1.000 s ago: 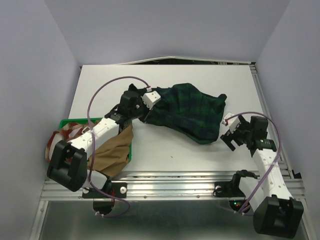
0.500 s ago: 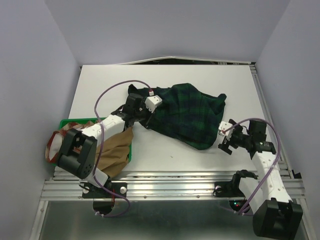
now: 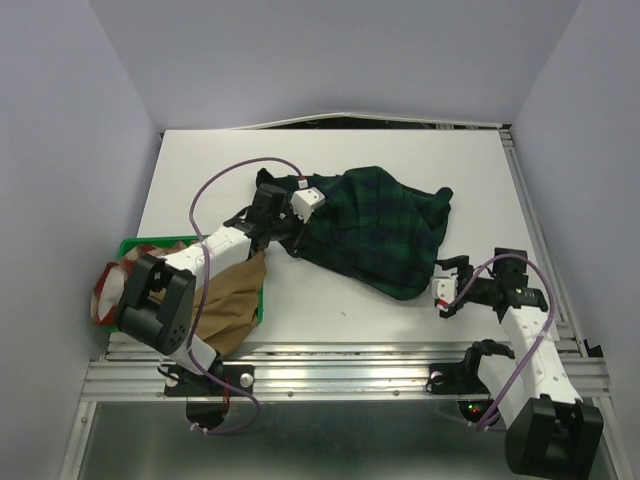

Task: Fold and stack the skirts
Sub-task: Flatten the skirt out

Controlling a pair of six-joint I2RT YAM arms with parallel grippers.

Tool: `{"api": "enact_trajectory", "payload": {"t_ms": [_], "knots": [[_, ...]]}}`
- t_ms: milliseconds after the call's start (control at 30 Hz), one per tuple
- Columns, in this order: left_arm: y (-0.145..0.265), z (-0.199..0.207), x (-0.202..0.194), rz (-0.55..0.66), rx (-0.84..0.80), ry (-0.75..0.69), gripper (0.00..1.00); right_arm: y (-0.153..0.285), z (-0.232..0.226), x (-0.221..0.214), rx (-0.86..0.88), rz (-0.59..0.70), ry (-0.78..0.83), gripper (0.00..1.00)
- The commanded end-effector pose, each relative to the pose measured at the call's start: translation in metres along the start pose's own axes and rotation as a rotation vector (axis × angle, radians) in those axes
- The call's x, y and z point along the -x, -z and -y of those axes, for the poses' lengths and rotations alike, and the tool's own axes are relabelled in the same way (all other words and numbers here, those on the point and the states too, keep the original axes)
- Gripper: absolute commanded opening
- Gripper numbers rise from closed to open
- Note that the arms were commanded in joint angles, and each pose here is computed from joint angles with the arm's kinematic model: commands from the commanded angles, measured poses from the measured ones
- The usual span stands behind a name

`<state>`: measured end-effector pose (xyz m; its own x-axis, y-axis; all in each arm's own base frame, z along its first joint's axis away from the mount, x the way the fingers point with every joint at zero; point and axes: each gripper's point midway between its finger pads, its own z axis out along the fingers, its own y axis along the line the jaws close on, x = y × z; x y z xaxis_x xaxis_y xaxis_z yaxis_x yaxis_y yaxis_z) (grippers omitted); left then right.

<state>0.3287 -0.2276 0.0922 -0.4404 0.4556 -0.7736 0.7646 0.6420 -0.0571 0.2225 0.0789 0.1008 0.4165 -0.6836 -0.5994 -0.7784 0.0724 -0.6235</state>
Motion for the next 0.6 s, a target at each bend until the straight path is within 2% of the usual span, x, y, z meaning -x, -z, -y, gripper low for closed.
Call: {"api": "enact_trajectory", "payload": {"t_ms": [0,400,533,567], "knots": [[0.000,-0.002,0.018,0.034,-0.008,0.024,0.00,-0.006,-0.007,0.009,0.029,0.076,0.198,0.80],[-0.005,-0.005,0.015,0.016,-0.011,0.039,0.00,-0.023,-0.011,0.017,0.116,0.176,0.380,0.68],[-0.005,-0.007,0.017,0.018,-0.007,0.051,0.00,-0.032,-0.017,0.016,0.168,0.191,0.406,0.61],[-0.004,-0.007,0.018,0.021,-0.007,0.052,0.00,-0.032,-0.017,0.013,0.169,0.181,0.381,0.55]]}}
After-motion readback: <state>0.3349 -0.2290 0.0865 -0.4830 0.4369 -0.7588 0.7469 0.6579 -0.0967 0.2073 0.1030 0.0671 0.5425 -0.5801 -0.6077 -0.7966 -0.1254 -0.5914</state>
